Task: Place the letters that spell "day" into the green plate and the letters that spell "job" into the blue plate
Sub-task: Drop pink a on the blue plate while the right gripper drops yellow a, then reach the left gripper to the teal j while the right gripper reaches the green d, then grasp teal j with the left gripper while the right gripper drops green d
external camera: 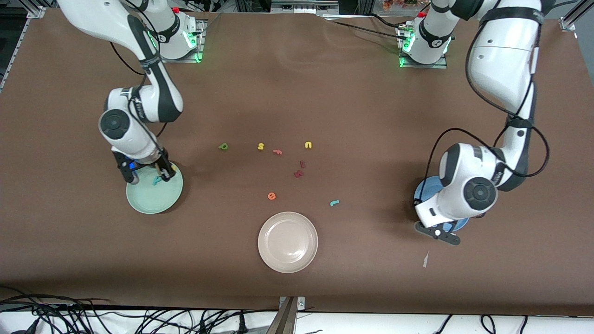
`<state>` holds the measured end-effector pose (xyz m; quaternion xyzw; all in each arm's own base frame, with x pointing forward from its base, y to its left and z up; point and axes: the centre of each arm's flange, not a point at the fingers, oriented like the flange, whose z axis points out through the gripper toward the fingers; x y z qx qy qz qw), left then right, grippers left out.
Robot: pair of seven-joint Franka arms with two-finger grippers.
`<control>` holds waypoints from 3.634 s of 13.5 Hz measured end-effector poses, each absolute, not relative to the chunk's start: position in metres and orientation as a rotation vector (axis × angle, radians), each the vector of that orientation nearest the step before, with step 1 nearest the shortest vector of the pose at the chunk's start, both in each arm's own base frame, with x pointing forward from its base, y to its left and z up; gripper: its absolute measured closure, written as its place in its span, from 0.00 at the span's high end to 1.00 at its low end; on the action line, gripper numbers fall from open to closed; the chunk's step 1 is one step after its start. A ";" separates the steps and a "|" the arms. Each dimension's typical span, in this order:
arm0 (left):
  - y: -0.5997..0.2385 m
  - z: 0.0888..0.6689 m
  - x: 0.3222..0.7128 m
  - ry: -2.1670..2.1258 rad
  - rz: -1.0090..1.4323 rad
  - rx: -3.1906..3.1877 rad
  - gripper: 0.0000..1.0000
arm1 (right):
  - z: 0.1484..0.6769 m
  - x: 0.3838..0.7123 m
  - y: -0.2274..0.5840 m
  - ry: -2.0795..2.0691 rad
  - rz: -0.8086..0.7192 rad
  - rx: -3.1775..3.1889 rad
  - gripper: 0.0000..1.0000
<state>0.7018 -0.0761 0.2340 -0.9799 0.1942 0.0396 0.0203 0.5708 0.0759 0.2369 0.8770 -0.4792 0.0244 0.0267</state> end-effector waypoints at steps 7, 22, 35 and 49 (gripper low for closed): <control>-0.039 0.213 0.660 0.516 0.145 -3.131 0.66 | 0.233 0.569 0.065 -1.460 0.059 2.709 0.69; -0.320 0.248 0.654 -0.373 0.087 -3.189 1.00 | 0.196 0.497 0.212 -1.816 -0.115 2.465 1.00; -0.377 0.187 0.654 -0.354 -0.059 -3.200 0.94 | 0.167 0.480 0.247 -1.831 -0.092 2.472 0.96; -0.377 0.172 0.653 -0.237 -0.123 -3.138 0.52 | 0.196 0.504 0.241 -1.937 -0.020 2.456 0.29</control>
